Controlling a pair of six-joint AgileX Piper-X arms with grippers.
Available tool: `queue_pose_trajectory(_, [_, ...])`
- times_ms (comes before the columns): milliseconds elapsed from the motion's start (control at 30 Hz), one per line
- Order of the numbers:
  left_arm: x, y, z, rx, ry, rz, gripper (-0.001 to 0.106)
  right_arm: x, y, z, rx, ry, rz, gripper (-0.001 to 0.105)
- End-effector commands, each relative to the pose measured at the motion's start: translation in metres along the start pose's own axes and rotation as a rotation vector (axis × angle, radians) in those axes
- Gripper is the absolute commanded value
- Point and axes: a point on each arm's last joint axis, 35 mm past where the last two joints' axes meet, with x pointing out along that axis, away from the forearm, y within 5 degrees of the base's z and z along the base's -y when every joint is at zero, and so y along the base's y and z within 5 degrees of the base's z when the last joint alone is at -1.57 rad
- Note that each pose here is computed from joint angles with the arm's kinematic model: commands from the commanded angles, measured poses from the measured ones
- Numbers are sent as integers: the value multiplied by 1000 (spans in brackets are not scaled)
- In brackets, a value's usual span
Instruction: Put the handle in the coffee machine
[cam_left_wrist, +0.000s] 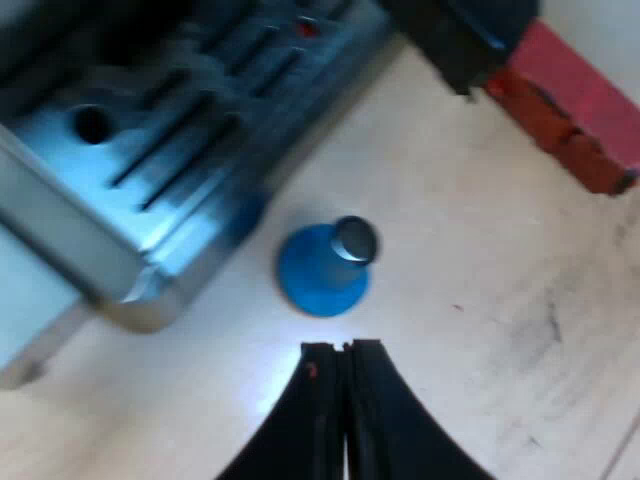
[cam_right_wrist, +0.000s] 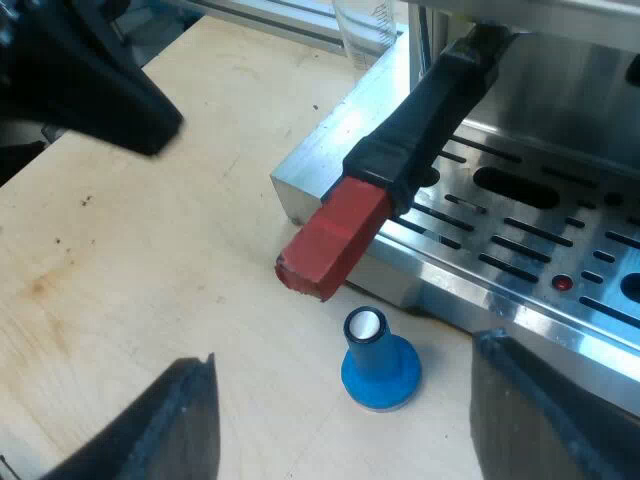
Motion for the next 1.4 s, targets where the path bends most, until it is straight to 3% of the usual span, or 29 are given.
queue_pose_trajectory(33, [-10, -1, -3, -5, -38, 18, 2, -3, 0, 3, 2, -23, 7, 57])
queue_pose_trajectory(233, [-25, -2, -9, -33, -91, 66, 4, -3, 0, 1, -5, -5, 5, 57])
queue_pose_trajectory(400, [-30, -9, -10, -101, -127, 42, 47, -4, -1, 1, 0, 2, 6, 57])
queue_pose_trajectory(467, [-32, -11, -10, -118, -139, 30, 56, -5, -1, 2, 17, -3, 7, 57])
queue_pose_trajectory(667, [-41, -22, -14, -89, -179, 41, 58, -10, -13, 17, 68, 15, 32, 57])
queue_pose_trajectory(800, [-50, -32, -18, -74, -210, 74, 71, -16, -38, 32, 92, 50, 65, 57])
queue_pose_trajectory(933, [-59, -39, -18, -48, -238, 109, 80, -29, -65, 51, 80, 50, -21, 57])
queue_pose_trajectory(1133, [-84, -55, -5, -45, -324, 123, 80, -54, -102, 66, 75, 87, -157, 57])
queue_pose_trajectory(1267, [-100, -63, 5, -75, -388, 141, 80, -71, -123, 64, 99, 96, -215, 57])
queue_pose_trajectory(1400, [-114, -67, 15, -108, -463, 230, 80, -94, -146, 52, 154, 125, -286, 57])
